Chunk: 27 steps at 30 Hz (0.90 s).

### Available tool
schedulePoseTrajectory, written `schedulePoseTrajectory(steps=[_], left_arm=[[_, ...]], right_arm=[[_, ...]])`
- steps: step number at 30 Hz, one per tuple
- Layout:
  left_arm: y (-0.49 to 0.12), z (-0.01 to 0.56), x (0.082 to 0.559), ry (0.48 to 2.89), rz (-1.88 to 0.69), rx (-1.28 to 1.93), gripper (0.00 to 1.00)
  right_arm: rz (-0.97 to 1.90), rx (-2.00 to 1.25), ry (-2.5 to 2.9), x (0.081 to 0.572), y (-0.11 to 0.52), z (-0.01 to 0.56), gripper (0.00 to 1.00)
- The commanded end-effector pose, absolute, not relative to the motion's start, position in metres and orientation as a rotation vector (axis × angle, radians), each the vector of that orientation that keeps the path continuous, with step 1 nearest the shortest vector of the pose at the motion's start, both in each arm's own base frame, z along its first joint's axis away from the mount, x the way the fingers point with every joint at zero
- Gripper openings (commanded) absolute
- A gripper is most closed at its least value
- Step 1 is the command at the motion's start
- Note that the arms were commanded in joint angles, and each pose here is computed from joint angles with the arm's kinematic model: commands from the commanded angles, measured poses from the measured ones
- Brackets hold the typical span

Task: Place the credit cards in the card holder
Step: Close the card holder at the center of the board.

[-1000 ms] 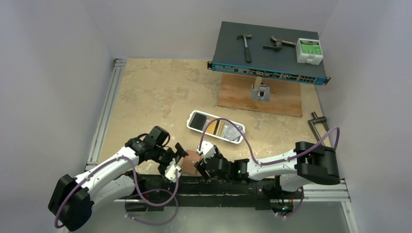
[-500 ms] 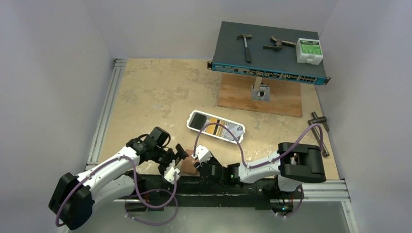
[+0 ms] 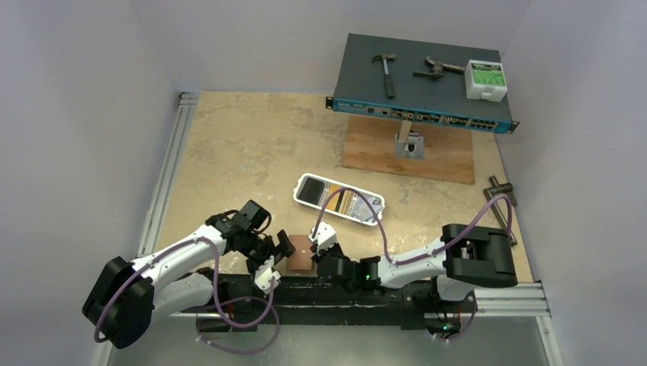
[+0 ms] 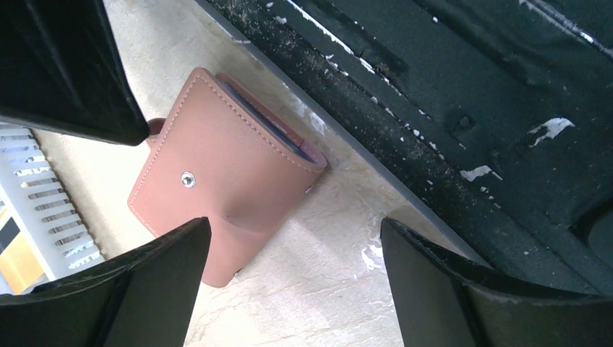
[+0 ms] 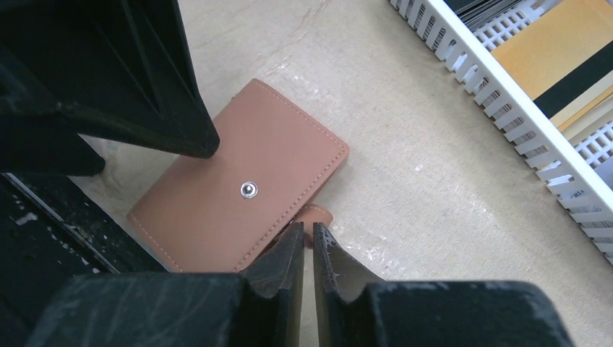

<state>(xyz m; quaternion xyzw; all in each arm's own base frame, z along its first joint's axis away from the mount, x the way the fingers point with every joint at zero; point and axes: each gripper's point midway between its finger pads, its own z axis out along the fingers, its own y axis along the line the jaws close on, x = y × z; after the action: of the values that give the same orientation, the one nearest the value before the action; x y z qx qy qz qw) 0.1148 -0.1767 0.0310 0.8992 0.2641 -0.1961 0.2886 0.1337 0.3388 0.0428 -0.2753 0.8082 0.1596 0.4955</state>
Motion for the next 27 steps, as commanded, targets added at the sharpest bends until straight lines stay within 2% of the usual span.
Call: schedulePoseTrajectory(steps=[1,4,6,7,8,10,12,14,20,27], left_arm=[[-0.174,0.026,0.114,0.583,-0.494,2.463,0.88],[-0.171,0.024,0.114,0.568,-0.482,2.487,0.86],[-0.172,0.024,0.117,0.578,-0.474,2.485,0.86],[-0.172,0.024,0.117,0.58,-0.471,2.487,0.86],[-0.172,0.025,0.119,0.578,-0.464,2.487,0.86],[-0.173,0.024,0.123,0.588,-0.442,2.483,0.85],[-0.174,0.022,0.129,0.611,-0.415,2.478,0.85],[-0.176,0.022,0.135,0.639,-0.396,2.467,0.83],[-0.182,0.022,0.15,0.68,-0.322,2.405,0.77],[-0.187,0.027,0.161,0.656,-0.275,2.396,0.83]], right_arm=[[0.483,-0.457,1.919,0.141,0.343,0.067,0.07],[0.482,-0.386,1.922,0.145,0.335,0.068,0.06],[0.46,-0.38,1.94,0.145,0.332,0.062,0.11],[0.443,-0.391,1.951,0.144,0.329,0.058,0.19],[0.426,-0.409,1.956,0.144,0.325,0.055,0.33],[0.443,-0.448,1.956,0.14,0.319,0.054,0.53],[0.47,-0.491,1.936,0.136,0.314,0.054,0.6],[0.477,-0.522,1.907,0.136,0.31,0.057,0.62],[0.37,-0.635,1.826,0.145,0.313,0.052,0.6],[0.378,-0.724,1.777,0.143,0.333,0.051,0.58]])
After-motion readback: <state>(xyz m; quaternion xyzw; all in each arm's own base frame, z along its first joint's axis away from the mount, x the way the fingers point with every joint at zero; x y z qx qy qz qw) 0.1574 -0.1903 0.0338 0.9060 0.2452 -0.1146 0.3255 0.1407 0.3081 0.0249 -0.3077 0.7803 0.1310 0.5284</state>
